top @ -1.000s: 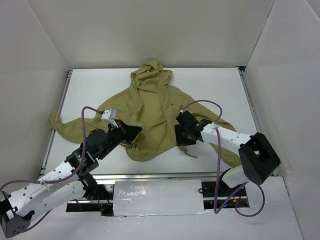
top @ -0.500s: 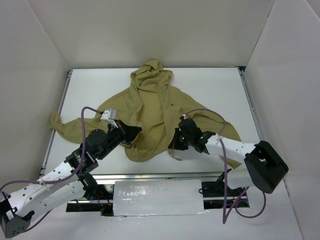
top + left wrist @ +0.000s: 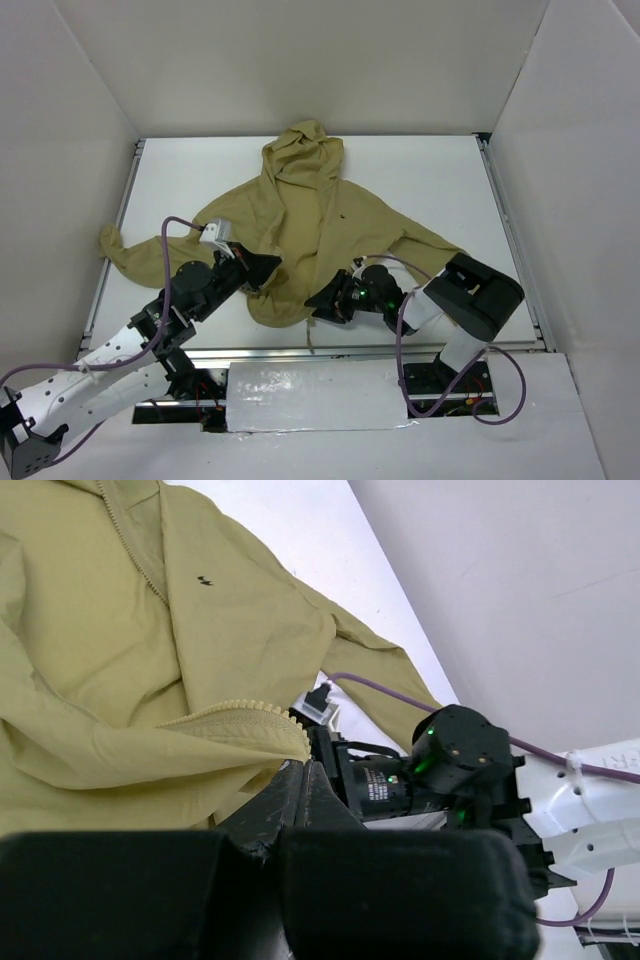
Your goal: Zip up the jacket
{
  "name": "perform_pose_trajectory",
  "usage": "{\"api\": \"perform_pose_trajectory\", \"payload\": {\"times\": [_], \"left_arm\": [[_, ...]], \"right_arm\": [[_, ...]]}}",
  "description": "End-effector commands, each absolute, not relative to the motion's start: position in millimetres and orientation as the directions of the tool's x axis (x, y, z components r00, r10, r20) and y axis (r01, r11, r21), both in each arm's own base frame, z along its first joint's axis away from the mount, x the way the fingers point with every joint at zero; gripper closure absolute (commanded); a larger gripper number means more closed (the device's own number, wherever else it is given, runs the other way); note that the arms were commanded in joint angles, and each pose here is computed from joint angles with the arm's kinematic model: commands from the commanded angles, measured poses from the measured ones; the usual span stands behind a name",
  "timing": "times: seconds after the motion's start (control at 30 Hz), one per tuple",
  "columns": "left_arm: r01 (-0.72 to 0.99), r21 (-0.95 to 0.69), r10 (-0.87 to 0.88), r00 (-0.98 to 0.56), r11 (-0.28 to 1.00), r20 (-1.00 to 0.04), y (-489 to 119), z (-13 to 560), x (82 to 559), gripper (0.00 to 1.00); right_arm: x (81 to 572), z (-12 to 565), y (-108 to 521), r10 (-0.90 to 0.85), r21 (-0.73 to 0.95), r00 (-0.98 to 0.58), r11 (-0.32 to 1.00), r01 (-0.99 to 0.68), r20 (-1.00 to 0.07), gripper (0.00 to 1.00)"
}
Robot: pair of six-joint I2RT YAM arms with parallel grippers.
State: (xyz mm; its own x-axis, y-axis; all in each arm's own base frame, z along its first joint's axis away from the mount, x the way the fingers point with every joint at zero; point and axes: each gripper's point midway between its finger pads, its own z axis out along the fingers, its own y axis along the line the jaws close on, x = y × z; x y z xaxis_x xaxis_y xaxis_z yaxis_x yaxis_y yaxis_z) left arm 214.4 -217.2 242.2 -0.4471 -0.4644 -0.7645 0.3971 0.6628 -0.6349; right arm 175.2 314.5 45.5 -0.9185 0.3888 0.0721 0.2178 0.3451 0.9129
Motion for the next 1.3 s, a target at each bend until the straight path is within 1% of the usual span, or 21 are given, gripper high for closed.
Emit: {"api": "perform_pose_trajectory", "payload": {"times": [0.0,0.03,0.07,0.1,0.13,0.17,0.2,0.23,0.27,0.3,0.33,0.37,0.4,0.5,0.57,0.63,0.7,0.77,0.97,1.17,1.27], "left_arm": [[0.427,-0.630,-0.472,-0.423,0.648,-0.773,-219,252,216,1.00],[0.428,-0.627,-0.468,-0.425,0.651,-0.775,-219,253,216,1.00],[0.428,-0.625,-0.467,-0.423,0.653,-0.777,-219,253,216,1.00],[0.427,-0.625,-0.467,-0.422,0.653,-0.777,-218,254,216,1.00],[0.426,-0.622,-0.464,-0.421,0.657,-0.779,-218,253,216,1.00],[0.425,-0.622,-0.468,-0.417,0.658,-0.779,-216,254,216,1.00],[0.423,-0.622,-0.469,-0.416,0.659,-0.779,-216,253,216,1.00],[0.423,-0.625,-0.471,-0.417,0.656,-0.777,-216,253,216,1.00],[0.422,-0.626,-0.474,-0.416,0.655,-0.776,-215,253,216,1.00],[0.421,-0.628,-0.474,-0.419,0.654,-0.774,-216,252,216,1.00],[0.419,-0.632,-0.477,-0.421,0.652,-0.771,-216,252,216,1.00],[0.420,-0.635,-0.480,-0.421,0.648,-0.769,-217,252,216,1.00],[0.419,-0.638,-0.482,-0.425,0.646,-0.766,-218,251,216,1.00],[0.403,-0.650,-0.494,-0.429,0.645,-0.756,-218,251,219,1.00],[0.370,-0.666,-0.516,-0.429,0.648,-0.741,-214,250,221,1.00],[0.312,-0.684,-0.548,-0.423,0.660,-0.722,-205,249,223,1.00],[0.243,-0.691,-0.562,-0.431,0.680,-0.705,-195,241,224,1.00],[0.171,-0.699,-0.586,-0.430,0.694,-0.687,-186,234,226,1.00],[0.101,-0.713,-0.612,-0.440,0.694,-0.657,-181,223,227,1.00],[0.093,-0.725,-0.620,-0.450,0.683,-0.642,-182,215,226,1.00],[0.088,-0.721,-0.618,-0.452,0.687,-0.643,-181,211,226,1.00]], "right_arm": [[172,83,326,0.345,0.962,-0.939,0.256,0.099,0.005,0.43],[175,90,325,0.341,0.959,-0.936,0.284,0.018,-0.083,0.39],[173,87,325,0.329,0.945,-0.937,0.328,-0.002,-0.116,0.32],[170,85,321,0.320,0.915,-0.938,0.403,0.004,-0.136,0.30],[179,80,314,0.330,0.874,-0.915,0.483,-0.047,-0.232,0.29],[175,79,308,0.308,0.825,-0.915,0.564,-0.044,-0.260,0.30],[177,76,301,0.274,0.768,-0.901,0.633,-0.094,-0.336,0.31],[180,74,293,0.259,0.718,-0.888,0.688,-0.106,-0.380,0.33],[185,74,281,0.238,0.630,-0.871,0.770,-0.101,-0.430,0.37],[188,75,273,0.137,0.544,-0.846,0.816,-0.198,-0.515,0.38],[189,75,269,0.074,0.493,-0.836,0.834,-0.247,-0.544,0.42],[188,80,270,0.002,0.456,-0.833,0.837,-0.301,-0.554,0.50],[187,74,267,-0.116,0.380,-0.813,0.841,-0.386,-0.571,0.51],[184,68,265,-0.297,0.267,-0.788,0.827,-0.495,-0.540,0.55],[185,69,263,-0.350,0.214,-0.768,0.824,-0.524,-0.536,0.55],[181,70,267,-0.419,0.186,-0.724,0.783,-0.594,-0.548,0.54],[179,76,273,-0.481,0.137,-0.661,0.740,-0.658,-0.577,0.52],[169,81,287,-0.564,0.081,-0.561,0.657,-0.749,-0.606,0.50],[168,91,311,-0.640,-0.028,-0.368,0.521,-0.853,-0.675,0.49],[181,86,322,-0.671,-0.114,-0.280,0.480,-0.870,-0.686,0.48],[180,86,334,-0.669,-0.127,-0.239,0.449,-0.884,-0.704,0.52]]}}
